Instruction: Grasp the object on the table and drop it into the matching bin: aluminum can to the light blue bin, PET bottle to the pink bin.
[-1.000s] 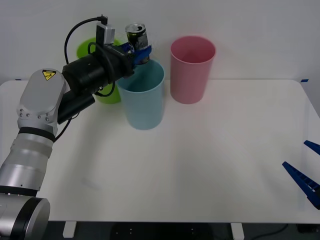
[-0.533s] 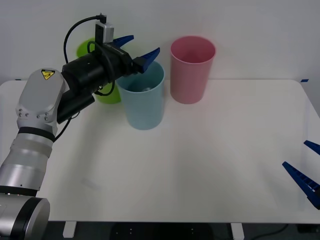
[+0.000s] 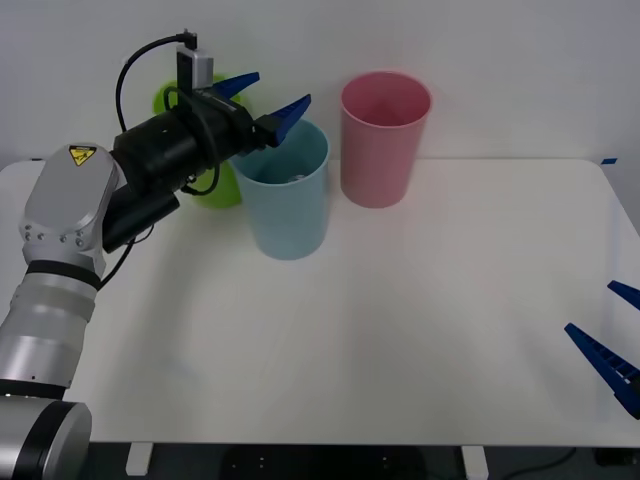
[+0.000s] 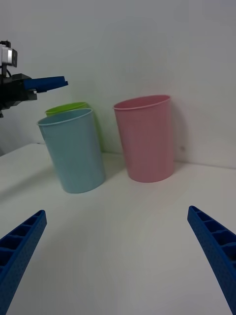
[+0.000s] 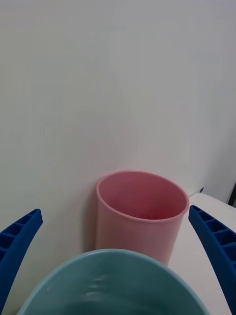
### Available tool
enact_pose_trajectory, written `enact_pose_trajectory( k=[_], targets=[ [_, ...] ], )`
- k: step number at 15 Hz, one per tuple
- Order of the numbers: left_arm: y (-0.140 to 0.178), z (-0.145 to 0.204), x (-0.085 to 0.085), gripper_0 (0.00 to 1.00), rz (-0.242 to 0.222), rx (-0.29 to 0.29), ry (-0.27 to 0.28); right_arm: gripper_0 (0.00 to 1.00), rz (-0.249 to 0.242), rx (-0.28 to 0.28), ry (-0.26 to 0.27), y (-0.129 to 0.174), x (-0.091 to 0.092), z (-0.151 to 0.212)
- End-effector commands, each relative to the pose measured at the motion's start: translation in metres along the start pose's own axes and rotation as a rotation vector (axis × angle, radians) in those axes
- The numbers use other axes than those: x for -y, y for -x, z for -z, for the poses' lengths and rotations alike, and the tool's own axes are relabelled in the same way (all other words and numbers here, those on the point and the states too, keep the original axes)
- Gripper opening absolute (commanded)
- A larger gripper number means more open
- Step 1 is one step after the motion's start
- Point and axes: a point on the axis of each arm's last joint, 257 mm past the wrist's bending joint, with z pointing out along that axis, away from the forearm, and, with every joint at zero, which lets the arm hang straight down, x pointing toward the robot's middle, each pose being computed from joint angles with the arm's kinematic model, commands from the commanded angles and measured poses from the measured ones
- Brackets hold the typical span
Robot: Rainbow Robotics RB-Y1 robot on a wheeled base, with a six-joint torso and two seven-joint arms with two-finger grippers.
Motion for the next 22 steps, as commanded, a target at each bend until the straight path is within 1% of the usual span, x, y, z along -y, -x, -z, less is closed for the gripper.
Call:
enact_pose_trajectory(
  k=[1,2,5,8,12,15,17,19,22],
  targets=[
    [0.004,0.019,-0.002,1.00,0.013,0.034,0.010,1.00,0.000,0.000,0.000,0.000,0.000,0.000],
    [0.004,0.026,-0.001,1.00,0.017,0.044,0.011,1.00,0.000,0.000,0.000,0.000,0.000,0.000],
    [0.006,0.054,-0.003,1.00,0.007,0.069,0.028,1.00,0.000,0.000,0.000,0.000,0.000,0.000],
    [0.005,0.086,-0.005,1.00,0.001,0.079,0.037,1.00,0.000,0.000,0.000,0.000,0.000,0.000],
    [0.000,0.133,-0.017,1.00,-0.018,0.057,0.047,1.00,0.000,0.000,0.000,0.000,0.000,0.000],
    [-0.006,0.170,-0.029,1.00,-0.045,0.021,0.064,1.00,0.000,0.000,0.000,0.000,0.000,0.000],
    [-0.009,0.200,-0.040,1.00,-0.071,-0.018,0.074,1.00,0.000,0.000,0.000,0.000,0.000,0.000],
    [-0.015,0.229,-0.053,1.00,-0.098,-0.072,0.093,1.00,0.000,0.000,0.000,0.000,0.000,0.000],
    [-0.018,0.270,-0.064,1.00,-0.133,-0.145,0.097,1.00,0.000,0.000,0.000,0.000,0.000,0.000]
  ],
)
